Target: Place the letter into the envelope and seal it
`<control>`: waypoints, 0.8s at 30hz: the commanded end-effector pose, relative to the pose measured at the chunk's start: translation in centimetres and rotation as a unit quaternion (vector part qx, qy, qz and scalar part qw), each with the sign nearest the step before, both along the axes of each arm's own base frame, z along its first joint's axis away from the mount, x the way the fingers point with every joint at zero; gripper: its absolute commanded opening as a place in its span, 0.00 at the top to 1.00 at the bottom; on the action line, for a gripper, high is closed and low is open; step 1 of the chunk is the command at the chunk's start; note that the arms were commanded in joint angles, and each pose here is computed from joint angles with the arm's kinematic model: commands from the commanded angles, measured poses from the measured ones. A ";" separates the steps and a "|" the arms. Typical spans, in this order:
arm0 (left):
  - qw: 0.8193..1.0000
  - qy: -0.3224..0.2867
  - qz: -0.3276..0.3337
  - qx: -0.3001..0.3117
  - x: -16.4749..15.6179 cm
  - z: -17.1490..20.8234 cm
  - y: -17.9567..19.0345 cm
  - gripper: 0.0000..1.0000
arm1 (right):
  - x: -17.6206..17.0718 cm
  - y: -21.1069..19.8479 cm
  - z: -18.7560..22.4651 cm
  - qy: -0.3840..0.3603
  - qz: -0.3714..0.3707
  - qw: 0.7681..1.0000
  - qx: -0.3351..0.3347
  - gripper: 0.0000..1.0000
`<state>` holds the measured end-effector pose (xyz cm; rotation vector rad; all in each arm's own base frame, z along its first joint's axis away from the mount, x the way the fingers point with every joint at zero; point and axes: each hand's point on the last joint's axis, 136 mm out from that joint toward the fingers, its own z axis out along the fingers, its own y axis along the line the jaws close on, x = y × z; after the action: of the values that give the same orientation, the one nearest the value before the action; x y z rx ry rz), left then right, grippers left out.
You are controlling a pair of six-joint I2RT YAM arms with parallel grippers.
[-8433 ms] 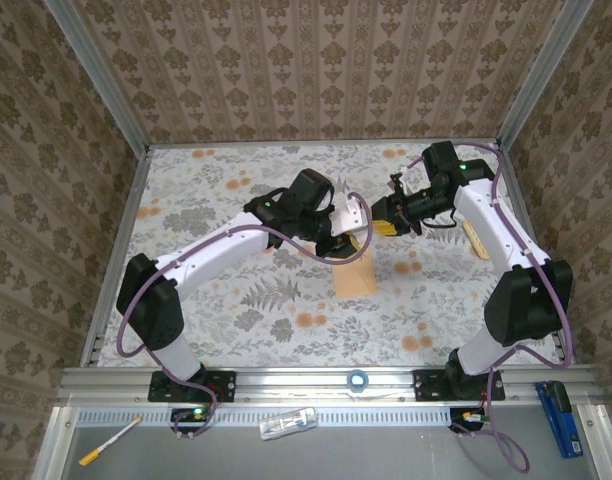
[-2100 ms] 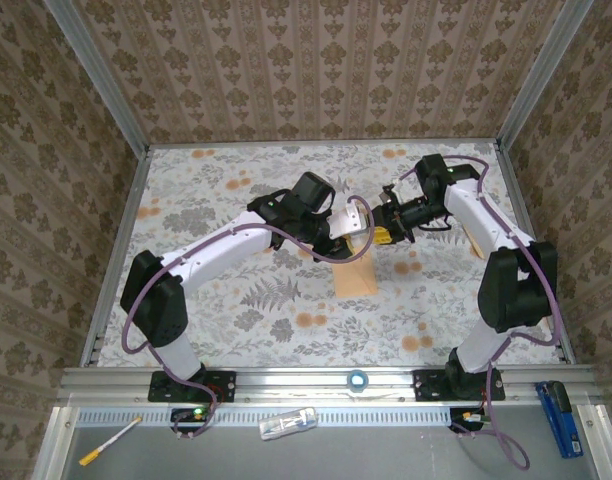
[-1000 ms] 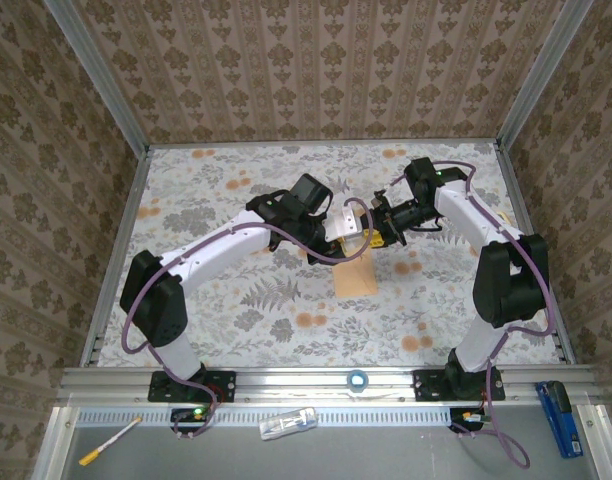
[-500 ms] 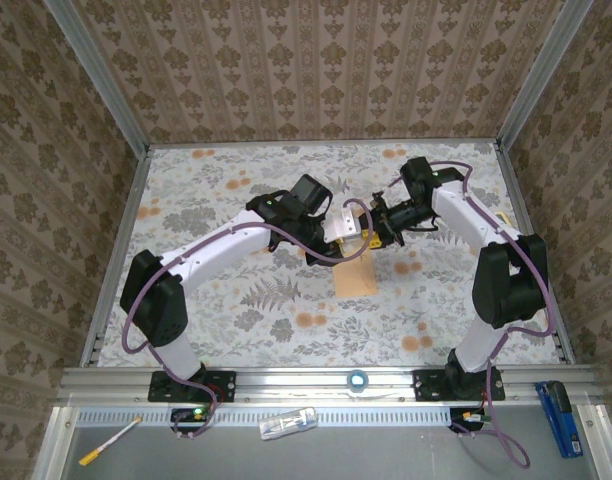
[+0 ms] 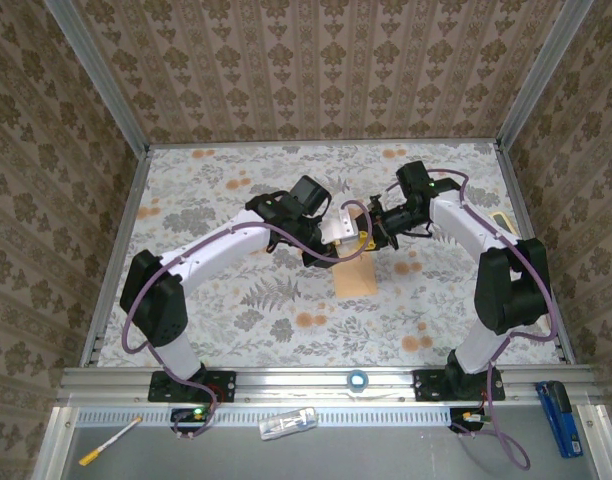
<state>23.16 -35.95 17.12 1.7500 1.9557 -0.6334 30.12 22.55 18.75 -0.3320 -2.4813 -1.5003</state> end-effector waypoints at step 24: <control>0.979 -0.012 0.015 -0.201 2.3 5.0 -2.9 1.00 | 1.4 -4.7 0.1 -0.059 -0.024 0.991 -0.114 0.77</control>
<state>24.88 -38.43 17.42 1.5391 1.8339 -0.8691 31.70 19.37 19.47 -0.3137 -2.6947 -1.4006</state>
